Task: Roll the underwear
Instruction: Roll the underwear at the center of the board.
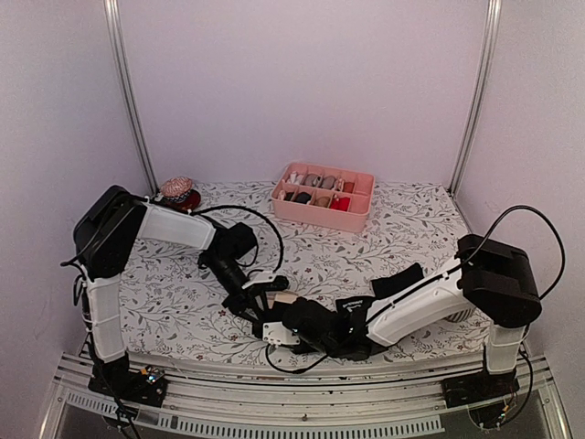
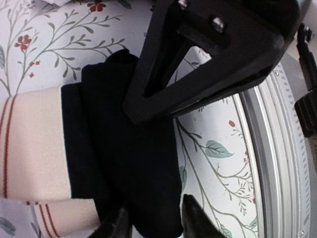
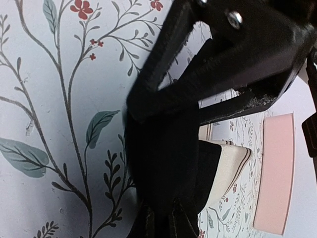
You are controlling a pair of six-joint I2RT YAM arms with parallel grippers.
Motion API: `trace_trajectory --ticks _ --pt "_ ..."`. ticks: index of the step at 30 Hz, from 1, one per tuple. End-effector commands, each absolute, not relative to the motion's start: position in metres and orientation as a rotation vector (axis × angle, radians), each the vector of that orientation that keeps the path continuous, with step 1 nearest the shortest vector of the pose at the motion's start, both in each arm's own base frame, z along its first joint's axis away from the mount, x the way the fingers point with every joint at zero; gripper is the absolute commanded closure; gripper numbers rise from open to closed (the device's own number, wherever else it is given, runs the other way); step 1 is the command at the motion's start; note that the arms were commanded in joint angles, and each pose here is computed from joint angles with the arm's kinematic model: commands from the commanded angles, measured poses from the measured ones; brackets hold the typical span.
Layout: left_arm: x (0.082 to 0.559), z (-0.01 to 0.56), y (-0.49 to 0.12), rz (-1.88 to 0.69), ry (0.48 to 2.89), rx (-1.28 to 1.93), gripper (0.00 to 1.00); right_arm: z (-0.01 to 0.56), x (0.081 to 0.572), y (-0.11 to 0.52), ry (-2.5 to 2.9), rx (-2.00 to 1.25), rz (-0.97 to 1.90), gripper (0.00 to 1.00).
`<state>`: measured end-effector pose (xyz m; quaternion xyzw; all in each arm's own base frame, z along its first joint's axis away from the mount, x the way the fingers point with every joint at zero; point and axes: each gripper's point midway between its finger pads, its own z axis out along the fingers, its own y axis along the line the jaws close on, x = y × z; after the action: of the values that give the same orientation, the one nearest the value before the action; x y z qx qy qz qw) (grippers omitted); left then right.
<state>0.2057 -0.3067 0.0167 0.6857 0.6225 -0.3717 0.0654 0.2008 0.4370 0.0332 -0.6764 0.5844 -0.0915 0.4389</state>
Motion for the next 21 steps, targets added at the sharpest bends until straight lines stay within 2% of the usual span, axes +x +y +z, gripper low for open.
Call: trace_trajectory --ticks 1,4,9,14,17,21 --pt "0.211 0.008 -0.292 -1.019 1.943 2.079 0.55 0.02 0.196 0.44 1.537 -1.733 -0.136 0.96" --pt "0.226 0.024 -0.292 -0.911 1.887 2.023 0.32 0.015 0.195 0.441 1.609 -1.748 -0.088 0.96" --pt "0.251 0.059 -0.288 -0.729 1.745 1.89 0.11 0.006 0.192 0.44 1.742 -1.778 0.039 0.96" --pt "0.263 0.084 -0.28 -0.541 1.569 1.789 0.05 -0.01 0.189 0.431 1.904 -1.809 0.172 0.96" --pt "0.26 0.083 -0.274 -0.471 1.491 1.782 0.05 0.0 0.189 0.441 1.977 -1.792 0.329 0.95" --pt "0.259 0.083 -0.27 -0.383 1.389 1.783 0.12 0.013 0.188 0.445 2.083 -1.755 0.516 0.94"
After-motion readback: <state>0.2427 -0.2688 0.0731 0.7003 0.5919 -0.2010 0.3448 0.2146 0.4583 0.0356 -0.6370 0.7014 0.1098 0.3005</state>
